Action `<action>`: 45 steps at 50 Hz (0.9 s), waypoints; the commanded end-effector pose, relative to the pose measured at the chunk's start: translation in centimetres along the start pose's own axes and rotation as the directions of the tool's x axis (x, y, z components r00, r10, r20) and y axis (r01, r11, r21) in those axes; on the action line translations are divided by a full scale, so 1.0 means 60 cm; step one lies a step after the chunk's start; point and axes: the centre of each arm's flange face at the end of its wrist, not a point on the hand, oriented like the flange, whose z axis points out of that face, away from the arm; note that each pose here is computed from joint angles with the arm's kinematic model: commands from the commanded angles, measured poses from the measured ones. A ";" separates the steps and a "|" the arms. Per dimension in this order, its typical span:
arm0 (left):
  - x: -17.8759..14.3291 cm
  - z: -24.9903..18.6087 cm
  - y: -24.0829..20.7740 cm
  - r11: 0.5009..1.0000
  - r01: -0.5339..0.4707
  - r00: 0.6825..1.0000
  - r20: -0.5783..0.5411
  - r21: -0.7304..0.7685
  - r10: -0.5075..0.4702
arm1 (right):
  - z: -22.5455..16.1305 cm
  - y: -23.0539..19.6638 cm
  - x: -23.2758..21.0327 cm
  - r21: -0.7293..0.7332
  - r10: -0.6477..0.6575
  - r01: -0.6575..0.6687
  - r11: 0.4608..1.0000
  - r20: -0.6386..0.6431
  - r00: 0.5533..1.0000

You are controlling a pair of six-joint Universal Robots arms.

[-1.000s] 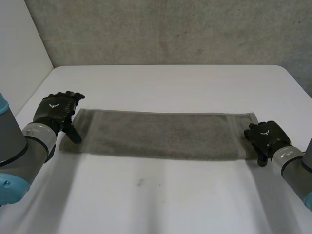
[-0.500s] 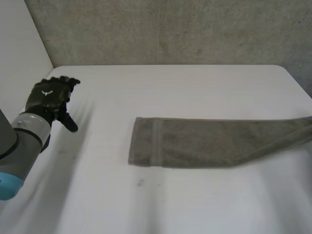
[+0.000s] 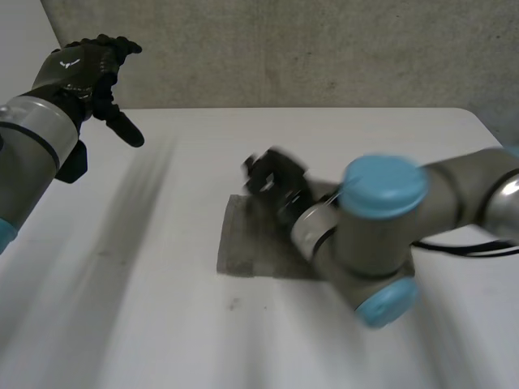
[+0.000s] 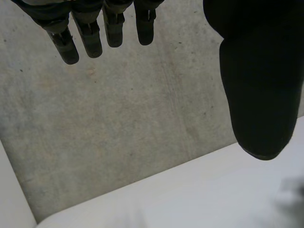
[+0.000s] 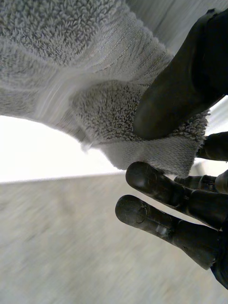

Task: Fold the towel.

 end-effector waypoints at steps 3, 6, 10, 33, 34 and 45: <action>0.006 -0.003 0.001 0.997 0.030 1.000 -0.007 -0.067 -0.031 | -0.016 -0.018 -0.111 0.020 -0.028 0.025 0.999 0.165 0.986; 0.008 -0.004 0.005 0.997 0.030 0.999 -0.010 -0.075 -0.031 | -0.020 -0.019 -0.109 0.021 -0.029 0.026 0.999 0.165 0.986; 0.009 -0.004 0.006 0.997 0.030 0.999 -0.011 -0.078 -0.031 | -0.042 -0.036 -0.063 0.030 0.002 -0.005 1.000 0.106 0.994; 0.034 -0.017 0.021 0.994 0.022 0.998 -0.053 -0.105 -0.027 | -0.184 0.222 0.025 -0.422 0.510 -0.549 0.721 -0.213 0.834; 0.035 -0.017 0.022 0.994 0.021 0.998 -0.055 -0.107 -0.027 | -0.185 0.235 0.021 -0.447 0.498 -0.535 0.717 -0.209 0.842; 0.044 -0.022 0.027 0.993 0.016 0.997 -0.072 -0.118 -0.025 | -0.177 0.255 0.048 -0.445 0.450 -0.511 0.735 -0.244 0.859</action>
